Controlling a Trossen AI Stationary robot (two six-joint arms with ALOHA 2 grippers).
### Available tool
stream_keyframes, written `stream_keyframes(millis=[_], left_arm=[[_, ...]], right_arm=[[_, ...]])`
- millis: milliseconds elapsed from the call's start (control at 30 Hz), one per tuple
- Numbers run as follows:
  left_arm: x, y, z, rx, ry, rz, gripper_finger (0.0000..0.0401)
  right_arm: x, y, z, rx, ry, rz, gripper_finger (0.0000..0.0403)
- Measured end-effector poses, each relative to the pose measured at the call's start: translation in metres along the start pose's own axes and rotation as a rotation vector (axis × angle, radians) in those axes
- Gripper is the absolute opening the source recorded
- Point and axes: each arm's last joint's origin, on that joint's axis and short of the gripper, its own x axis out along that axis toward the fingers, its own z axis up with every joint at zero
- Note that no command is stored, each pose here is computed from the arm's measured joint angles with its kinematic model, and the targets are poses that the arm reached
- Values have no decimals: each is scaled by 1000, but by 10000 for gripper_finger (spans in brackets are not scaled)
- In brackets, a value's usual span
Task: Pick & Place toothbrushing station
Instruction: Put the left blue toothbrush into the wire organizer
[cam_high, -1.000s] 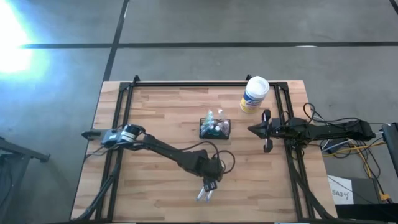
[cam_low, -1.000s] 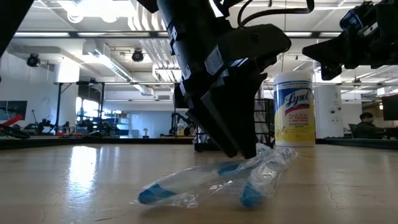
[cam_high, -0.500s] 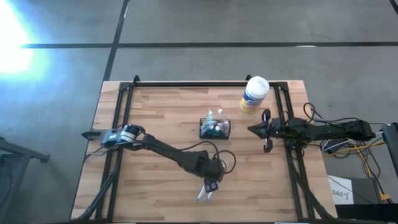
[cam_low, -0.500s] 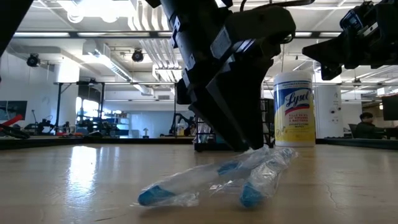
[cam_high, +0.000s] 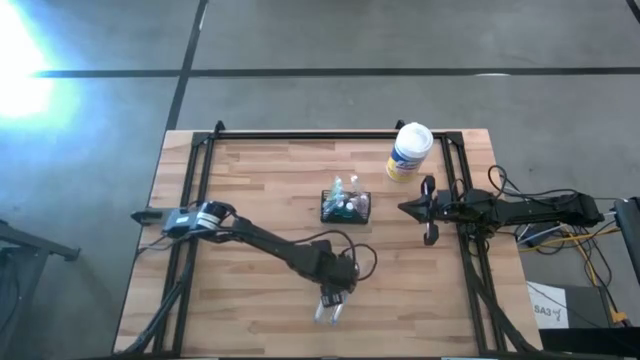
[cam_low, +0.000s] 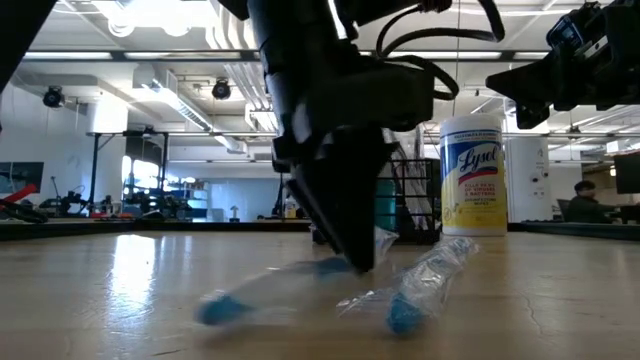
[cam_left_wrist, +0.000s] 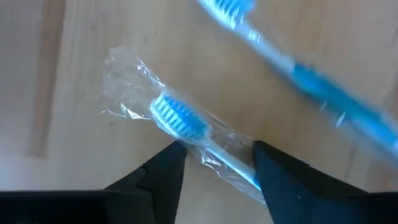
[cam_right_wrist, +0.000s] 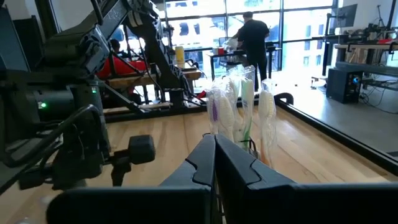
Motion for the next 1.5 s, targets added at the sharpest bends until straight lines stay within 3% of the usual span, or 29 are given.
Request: stream_keyframes(millis=[200, 433, 733, 833, 967, 1133, 1233, 1500], left_arm=[[-1, 5, -8, 205, 82, 42, 126], [-1, 6, -11, 277, 115, 51, 12], [-14, 6, -10, 324, 70, 94, 5], [-40, 6, -6, 368, -3, 77, 4], [-96, 15, -9, 385, -173, 18, 2], [-150, 46, -45, 364, -433, -58, 1], [-177, 70, -83, 388, -636, -106, 1], [-180, 137, -191, 312, -996, -168, 1]], right_arm=[[0, 0, 0, -1, 0, 0, 8], [0, 0, 0, -2, 1, 0, 8], [0, 0, 0, -2, 2, 0, 8], [0, 0, 0, -2, 4, 0, 8], [0, 0, -1, 0, 7, -1, 8], [0, 0, -1, -1, 9, -1, 8], [0, 0, -1, -1, 9, -1, 8], [0, 0, -1, -1, 7, -1, 8]])
